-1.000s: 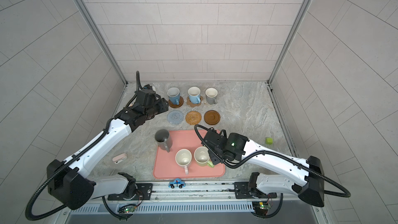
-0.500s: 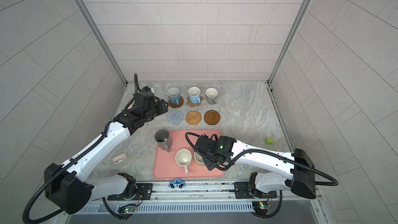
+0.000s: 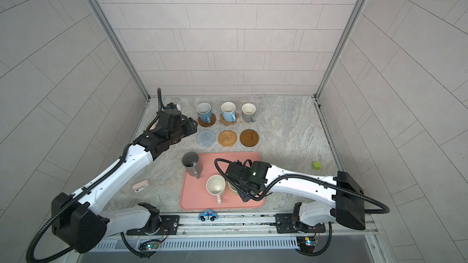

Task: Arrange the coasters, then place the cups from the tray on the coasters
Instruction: 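Lower the right gripper onto the cream green-handled mug rim and close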

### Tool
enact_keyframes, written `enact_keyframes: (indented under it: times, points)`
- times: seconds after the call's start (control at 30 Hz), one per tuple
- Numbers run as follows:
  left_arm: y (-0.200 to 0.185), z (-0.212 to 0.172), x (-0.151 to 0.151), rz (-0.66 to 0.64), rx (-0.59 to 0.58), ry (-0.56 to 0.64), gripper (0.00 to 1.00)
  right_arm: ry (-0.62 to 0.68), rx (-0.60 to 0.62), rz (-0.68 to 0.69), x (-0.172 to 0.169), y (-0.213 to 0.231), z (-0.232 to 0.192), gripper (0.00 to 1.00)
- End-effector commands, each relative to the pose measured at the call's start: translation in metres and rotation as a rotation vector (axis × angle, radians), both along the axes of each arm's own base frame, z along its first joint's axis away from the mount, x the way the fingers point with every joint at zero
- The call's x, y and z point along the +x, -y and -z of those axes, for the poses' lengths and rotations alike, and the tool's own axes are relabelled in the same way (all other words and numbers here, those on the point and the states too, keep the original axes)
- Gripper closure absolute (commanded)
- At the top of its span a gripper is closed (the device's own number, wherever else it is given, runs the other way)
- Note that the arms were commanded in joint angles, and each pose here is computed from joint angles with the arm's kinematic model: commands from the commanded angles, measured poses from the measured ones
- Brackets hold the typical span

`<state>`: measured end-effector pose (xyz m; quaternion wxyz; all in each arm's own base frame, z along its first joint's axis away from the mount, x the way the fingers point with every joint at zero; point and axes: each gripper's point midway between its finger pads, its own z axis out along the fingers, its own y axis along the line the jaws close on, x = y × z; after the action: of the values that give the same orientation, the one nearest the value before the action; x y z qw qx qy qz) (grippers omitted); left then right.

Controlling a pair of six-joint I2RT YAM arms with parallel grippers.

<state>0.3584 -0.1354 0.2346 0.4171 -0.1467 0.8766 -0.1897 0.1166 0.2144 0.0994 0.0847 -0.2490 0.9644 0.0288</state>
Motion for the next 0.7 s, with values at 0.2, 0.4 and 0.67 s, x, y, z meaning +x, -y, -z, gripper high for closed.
enact_keyframes:
  times: [0.2,0.4,0.67]
  points:
    - [-0.003,-0.003,0.001,-0.02,-0.012,0.013,0.47,0.047,-0.041,0.024,0.009,0.002,0.007,0.7]
    - [-0.004,-0.003,0.0,-0.022,-0.015,0.015,0.47,0.073,-0.065,0.046,0.014,0.005,0.008,0.76]
    - [-0.009,-0.003,-0.007,-0.035,-0.009,0.019,0.47,0.109,-0.071,0.059,0.02,0.006,0.003,0.81]
